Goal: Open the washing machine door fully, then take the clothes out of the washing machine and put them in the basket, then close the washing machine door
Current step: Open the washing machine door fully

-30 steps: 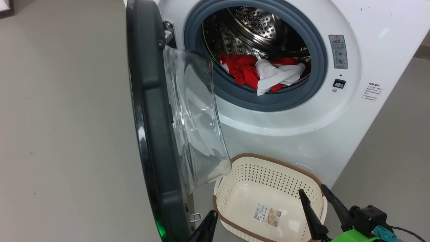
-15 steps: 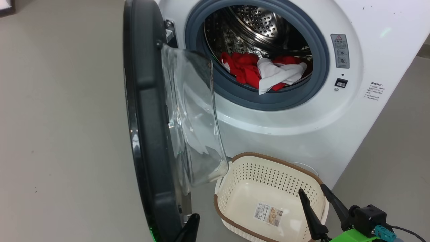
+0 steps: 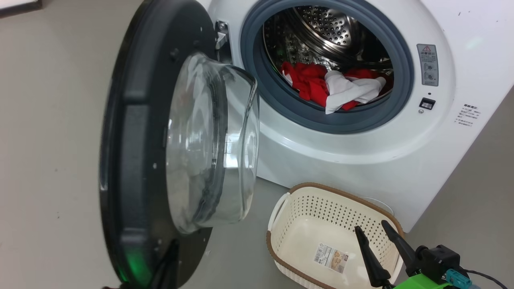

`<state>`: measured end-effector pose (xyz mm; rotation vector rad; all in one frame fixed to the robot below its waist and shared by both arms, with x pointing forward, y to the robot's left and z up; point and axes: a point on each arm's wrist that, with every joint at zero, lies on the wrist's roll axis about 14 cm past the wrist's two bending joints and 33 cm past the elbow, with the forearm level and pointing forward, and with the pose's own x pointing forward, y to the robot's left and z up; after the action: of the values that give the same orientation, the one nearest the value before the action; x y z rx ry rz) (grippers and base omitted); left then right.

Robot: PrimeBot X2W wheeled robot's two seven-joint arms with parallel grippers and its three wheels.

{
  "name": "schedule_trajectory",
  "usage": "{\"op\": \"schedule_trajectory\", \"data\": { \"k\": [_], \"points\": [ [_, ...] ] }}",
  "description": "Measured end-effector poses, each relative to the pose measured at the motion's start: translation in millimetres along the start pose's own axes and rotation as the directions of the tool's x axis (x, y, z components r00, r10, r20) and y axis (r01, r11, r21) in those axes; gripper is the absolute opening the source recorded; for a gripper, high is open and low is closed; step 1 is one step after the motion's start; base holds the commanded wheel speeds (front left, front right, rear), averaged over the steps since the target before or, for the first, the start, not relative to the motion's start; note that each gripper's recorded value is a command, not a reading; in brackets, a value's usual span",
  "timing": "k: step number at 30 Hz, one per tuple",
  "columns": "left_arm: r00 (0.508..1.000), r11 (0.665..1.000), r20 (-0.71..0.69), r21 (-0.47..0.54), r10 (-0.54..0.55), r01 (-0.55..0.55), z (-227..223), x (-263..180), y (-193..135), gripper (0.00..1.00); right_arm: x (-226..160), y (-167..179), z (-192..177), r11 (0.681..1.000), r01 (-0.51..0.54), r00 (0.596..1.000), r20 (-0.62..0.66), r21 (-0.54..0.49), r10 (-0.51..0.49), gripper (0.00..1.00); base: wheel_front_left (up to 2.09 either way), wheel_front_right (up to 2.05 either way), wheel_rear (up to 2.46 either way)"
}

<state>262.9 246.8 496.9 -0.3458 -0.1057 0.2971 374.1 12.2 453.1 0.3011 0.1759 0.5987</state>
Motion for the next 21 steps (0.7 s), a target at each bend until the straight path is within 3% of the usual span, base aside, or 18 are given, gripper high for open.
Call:
{"op": "schedule_trajectory", "data": {
  "k": [6,21],
  "points": [
    [0.994,0.994,0.027,0.033,0.105,-0.106,10,-3,36,0.0,2,3,-2,1.0,-0.011,1.0,-0.006,0.001,0.011,1.0,0.0,0.0,0.0],
    [0.965,0.965,0.066,0.055,0.252,-0.256,28,17,97,0.0,4,-6,-8,1.0,0.008,1.0,-0.018,0.02,-0.008,1.0,0.0,0.0,0.0]
  ]
}}
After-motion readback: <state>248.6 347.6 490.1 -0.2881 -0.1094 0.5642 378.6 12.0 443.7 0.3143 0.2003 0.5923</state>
